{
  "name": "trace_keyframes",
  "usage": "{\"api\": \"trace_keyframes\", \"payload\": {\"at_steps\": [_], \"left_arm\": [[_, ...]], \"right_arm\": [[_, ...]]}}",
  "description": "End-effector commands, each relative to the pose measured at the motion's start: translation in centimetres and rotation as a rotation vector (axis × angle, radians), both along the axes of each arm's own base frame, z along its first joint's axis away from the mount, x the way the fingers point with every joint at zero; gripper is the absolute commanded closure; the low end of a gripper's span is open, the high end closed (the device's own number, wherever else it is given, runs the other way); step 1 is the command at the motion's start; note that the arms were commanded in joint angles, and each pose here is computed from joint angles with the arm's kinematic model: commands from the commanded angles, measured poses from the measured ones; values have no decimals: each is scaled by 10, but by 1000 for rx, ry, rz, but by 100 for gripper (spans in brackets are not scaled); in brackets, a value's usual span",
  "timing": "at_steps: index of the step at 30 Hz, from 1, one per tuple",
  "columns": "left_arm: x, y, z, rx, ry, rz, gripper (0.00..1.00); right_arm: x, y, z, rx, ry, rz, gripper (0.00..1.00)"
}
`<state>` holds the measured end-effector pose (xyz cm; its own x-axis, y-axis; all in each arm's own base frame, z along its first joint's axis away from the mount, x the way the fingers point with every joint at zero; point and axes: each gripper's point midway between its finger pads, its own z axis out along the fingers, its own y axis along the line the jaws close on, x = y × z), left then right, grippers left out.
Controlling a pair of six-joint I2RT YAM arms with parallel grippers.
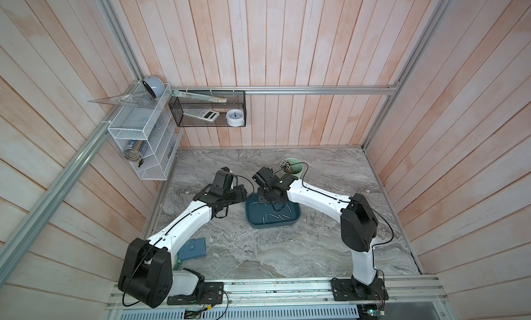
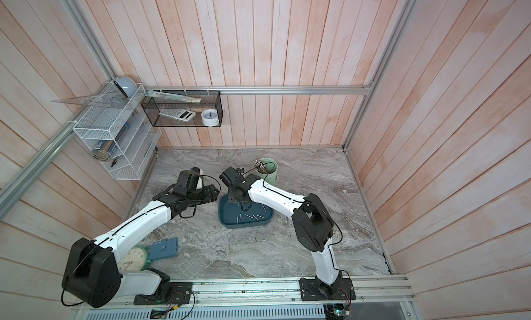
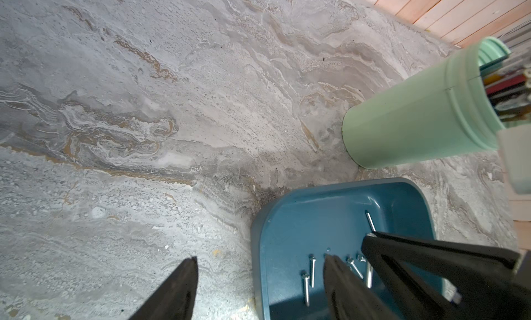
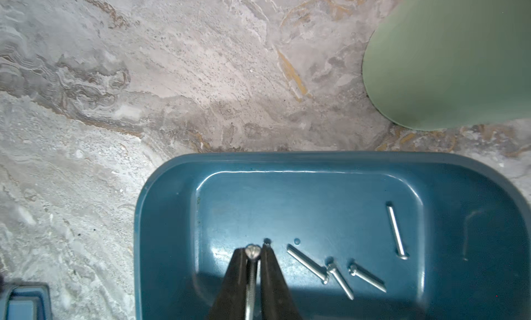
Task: Take out the screws from the storage box
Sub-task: Pick up the screw from the storage box, then place the screw at the center of the board.
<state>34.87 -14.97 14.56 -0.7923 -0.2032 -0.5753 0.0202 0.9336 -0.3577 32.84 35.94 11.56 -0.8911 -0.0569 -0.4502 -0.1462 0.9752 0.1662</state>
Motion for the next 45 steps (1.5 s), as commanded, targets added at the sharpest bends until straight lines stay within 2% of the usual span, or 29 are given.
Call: {"api": "trace_keyframes", "payload": {"at_steps": [1,5,9,16,22,27,40,45], "left_arm": [[4,1,16,-1,-44,2,26],[4,1,18,-6,-48,2,26],[3,-1,21,-18,-52,0,26],[3,-3,20,-29,-47,-5,26],[3,-3,16,-20,-41,-5,26],[4,-2,14,-15,-34,-4,26],[4,-4,10,-15,-21,-8,26],[4,-3,9,-10,-18,-8,26]], "right_arm": [[0,-32,28,-79,-95,-23,100],[-7,-82,58,-131,-210,-131,100],[-19,-138,66,-179,-303,-210,100],[-31,-200,55,-142,-286,-300,100],[-21,-209,23,-65,-208,-328,100],[-8,-210,-4,-51,-185,-331,100],[6,-195,-68,-93,39,-275,100],[9,-191,-79,-101,65,-267,99]]}}
